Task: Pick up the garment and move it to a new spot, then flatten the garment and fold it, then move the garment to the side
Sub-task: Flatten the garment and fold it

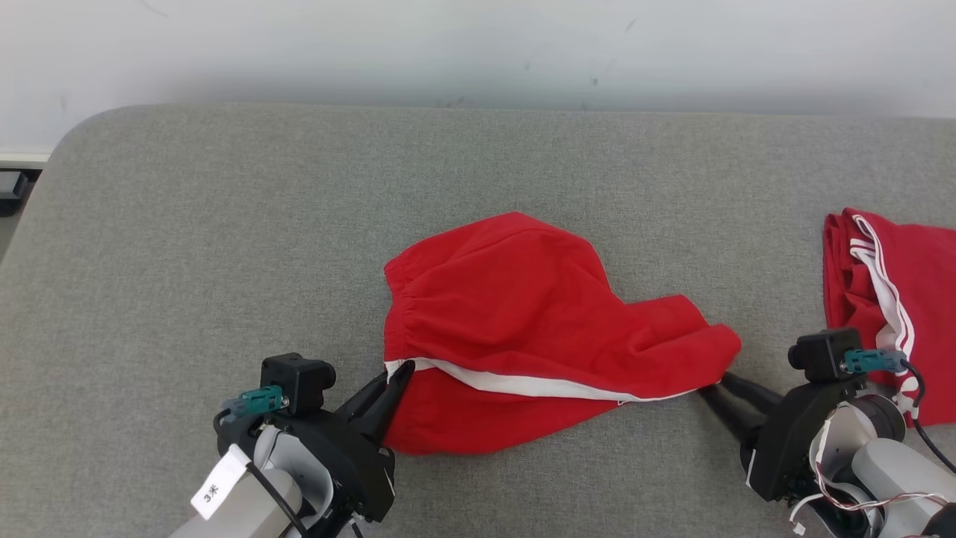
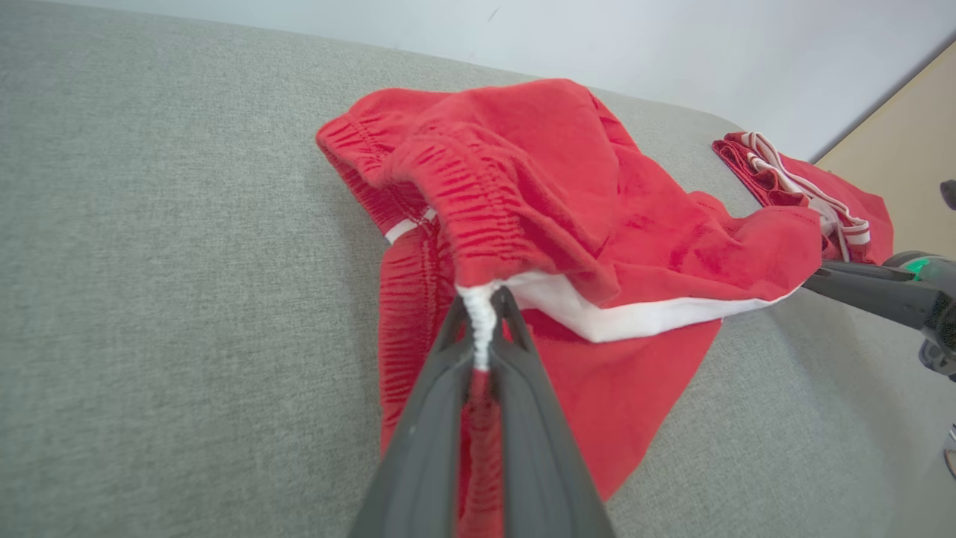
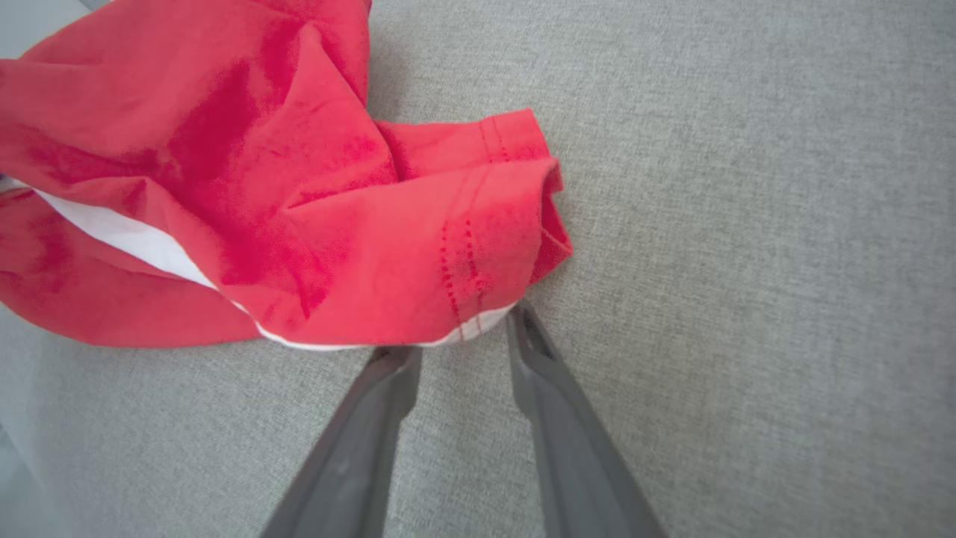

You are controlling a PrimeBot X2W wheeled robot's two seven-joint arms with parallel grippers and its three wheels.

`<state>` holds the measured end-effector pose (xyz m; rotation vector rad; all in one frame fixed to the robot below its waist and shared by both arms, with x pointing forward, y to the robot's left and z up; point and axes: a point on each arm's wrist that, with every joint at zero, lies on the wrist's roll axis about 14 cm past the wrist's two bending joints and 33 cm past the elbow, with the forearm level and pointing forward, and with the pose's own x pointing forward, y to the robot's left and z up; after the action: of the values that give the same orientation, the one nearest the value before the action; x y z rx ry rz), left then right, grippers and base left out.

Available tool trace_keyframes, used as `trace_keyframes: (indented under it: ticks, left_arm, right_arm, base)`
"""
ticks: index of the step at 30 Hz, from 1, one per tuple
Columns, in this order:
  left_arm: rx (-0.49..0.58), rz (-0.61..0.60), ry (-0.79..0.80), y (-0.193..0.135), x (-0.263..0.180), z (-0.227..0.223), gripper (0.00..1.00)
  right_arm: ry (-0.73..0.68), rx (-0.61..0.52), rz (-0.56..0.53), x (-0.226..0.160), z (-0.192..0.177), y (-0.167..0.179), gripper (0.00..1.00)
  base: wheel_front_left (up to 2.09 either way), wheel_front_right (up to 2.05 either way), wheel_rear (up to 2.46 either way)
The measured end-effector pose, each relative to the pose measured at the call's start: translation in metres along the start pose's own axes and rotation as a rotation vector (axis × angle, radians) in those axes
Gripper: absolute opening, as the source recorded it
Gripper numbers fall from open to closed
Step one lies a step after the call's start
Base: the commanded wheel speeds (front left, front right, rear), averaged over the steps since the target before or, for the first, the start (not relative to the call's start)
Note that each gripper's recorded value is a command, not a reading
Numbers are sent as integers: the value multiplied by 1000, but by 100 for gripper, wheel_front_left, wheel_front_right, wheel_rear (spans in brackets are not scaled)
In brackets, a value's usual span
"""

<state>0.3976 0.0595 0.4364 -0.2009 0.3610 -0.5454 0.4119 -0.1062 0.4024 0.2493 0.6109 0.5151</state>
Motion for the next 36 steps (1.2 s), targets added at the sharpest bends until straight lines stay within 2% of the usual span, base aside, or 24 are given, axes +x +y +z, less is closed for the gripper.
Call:
trace_keyframes:
  ticks: [7, 16, 23, 30, 36]
  left_arm:
    - [2, 8, 0, 3, -2, 0, 0]
    - [17, 21, -2, 7, -2, 2, 0]
    - [21, 18, -3, 2, -5, 1, 0]
    - [37, 18, -48, -2, -10, 14, 0]
    - [41, 49, -16, 3, -20, -1, 0]
  right_arm:
    - [-30, -3, -4, 2, 6, -1, 0]
    - [-176, 33, -46, -14, 39, -18, 0]
    - [-286, 71, -21, -28, 66, -12, 0]
    - [-277, 91, -4, -42, 55, -7, 0]
    - [-216, 118, 20, -41, 32, 3, 0]
  base:
    - [0, 0, 0]
    - [0, 0, 0]
    - [0, 0, 0]
    - [0, 0, 0]
    - [0, 0, 0]
